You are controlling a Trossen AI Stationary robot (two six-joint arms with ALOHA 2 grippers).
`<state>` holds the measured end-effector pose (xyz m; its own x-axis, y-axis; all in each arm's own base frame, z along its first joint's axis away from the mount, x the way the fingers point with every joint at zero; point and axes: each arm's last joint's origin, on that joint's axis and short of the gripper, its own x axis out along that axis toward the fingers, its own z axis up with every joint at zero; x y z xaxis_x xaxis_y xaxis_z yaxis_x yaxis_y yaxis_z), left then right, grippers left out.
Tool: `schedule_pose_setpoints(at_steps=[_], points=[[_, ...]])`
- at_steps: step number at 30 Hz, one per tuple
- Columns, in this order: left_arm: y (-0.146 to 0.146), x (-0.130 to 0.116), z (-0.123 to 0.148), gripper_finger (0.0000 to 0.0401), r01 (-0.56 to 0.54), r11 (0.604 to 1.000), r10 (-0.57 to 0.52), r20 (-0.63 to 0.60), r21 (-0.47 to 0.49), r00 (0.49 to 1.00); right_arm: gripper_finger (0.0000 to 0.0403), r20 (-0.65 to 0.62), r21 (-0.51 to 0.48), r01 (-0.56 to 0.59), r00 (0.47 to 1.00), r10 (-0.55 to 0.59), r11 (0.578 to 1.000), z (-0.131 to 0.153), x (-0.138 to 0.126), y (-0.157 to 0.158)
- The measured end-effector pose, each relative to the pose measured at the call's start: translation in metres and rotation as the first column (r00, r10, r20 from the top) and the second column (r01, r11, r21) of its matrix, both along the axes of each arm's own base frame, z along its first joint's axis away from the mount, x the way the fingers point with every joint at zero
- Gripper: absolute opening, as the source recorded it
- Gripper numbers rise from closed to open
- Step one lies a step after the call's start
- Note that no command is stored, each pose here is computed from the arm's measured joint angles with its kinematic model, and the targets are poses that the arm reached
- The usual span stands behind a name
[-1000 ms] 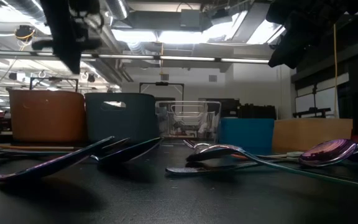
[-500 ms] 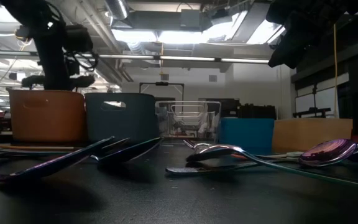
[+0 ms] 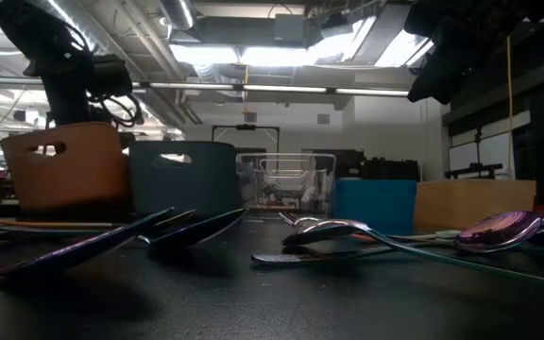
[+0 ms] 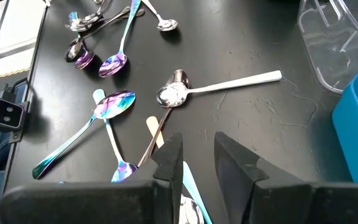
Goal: Sort silverware by color (type)
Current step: Put the orange spoon into the left orange bin, then put the purple spoon into the left blue bin
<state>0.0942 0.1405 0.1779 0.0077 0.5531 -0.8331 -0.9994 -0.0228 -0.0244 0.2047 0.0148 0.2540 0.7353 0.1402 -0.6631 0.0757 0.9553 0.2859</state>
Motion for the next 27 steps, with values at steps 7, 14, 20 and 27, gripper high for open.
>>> schedule_pose_setpoints(at_steps=[7, 14, 20, 27], points=[[0.002, 0.0017, 0.0014, 0.0009, 0.001, 1.0, -0.002, 0.02, 0.024, 1.0, 0.0081, 0.0, 0.0, 0.0, 1.0, 0.0, 1.0, 0.0, 0.0, 0.0001], [0.0042, 0.0035, 0.0031, 0.0021, 0.003, 0.999, -0.005, 0.044, 0.049, 0.999, 0.0081, 0.0, 0.0, 0.0, 1.0, 0.0, 1.0, 0.0, 0.0, 0.0001], [0.0045, 0.0037, 0.0033, 0.0057, 0.002, 0.999, -0.005, 0.047, 0.053, 0.999, 0.0081, 0.0, 0.0, 0.0, 1.0, 0.0, 1.0, 0.0, 0.0, 0.0001], [0.0061, 0.0049, 0.0046, 0.0069, 0.001, 0.997, -0.006, 0.062, 0.072, 0.998, 0.0081, 0.0, 0.0, 0.0, 1.0, 0.0, 1.0, 0.0, 0.0, 0.0001]])
